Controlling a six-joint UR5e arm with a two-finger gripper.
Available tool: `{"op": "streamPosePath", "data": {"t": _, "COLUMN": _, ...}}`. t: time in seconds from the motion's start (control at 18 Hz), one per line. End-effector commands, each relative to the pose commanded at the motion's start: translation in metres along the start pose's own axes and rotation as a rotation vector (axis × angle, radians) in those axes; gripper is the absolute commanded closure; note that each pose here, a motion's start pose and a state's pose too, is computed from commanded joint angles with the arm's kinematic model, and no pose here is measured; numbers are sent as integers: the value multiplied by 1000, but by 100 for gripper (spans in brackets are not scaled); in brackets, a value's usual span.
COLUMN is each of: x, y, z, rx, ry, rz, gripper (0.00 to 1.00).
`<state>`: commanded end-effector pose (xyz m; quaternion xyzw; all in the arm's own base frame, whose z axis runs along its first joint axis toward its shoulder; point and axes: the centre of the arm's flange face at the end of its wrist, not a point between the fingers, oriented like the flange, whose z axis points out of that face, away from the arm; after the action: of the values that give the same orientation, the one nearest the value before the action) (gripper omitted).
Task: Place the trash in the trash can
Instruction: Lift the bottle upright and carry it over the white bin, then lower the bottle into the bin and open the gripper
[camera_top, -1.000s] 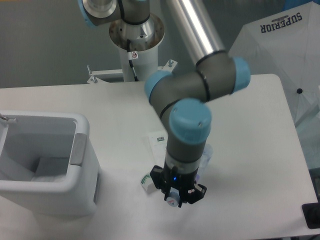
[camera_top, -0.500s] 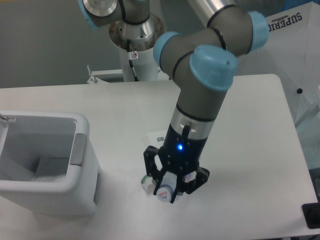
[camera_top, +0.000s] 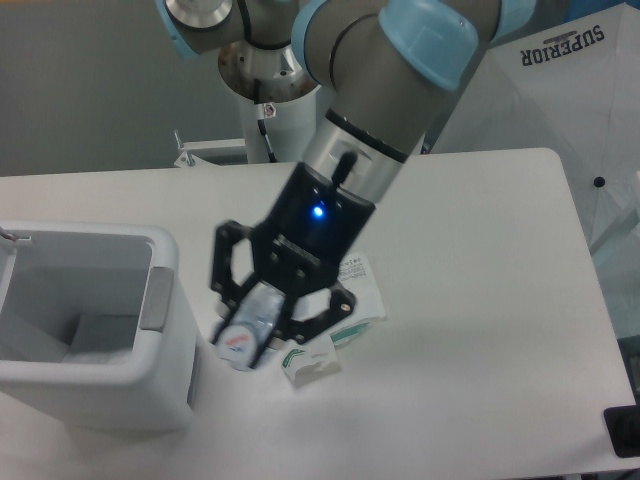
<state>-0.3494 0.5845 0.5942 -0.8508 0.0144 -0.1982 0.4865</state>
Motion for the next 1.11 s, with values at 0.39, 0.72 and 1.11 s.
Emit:
{"op": "streamPosePath", "data": {"t": 0.39, "x": 51, "y": -28, "z": -17, "rx": 81, "ry": 91, "rz": 13, "gripper": 87}}
{"op": "streamPosePath", "data": {"t": 0.72, "x": 74, "y": -34, "z": 3, "rx": 83, "ry": 126, "rz": 64, "gripper": 88}}
{"op": "streamPosePath", "data": {"t": 1.11, "x": 81, "y": -26, "z": 49, "rx": 75, "ry": 176, "rz": 114, "gripper": 88}}
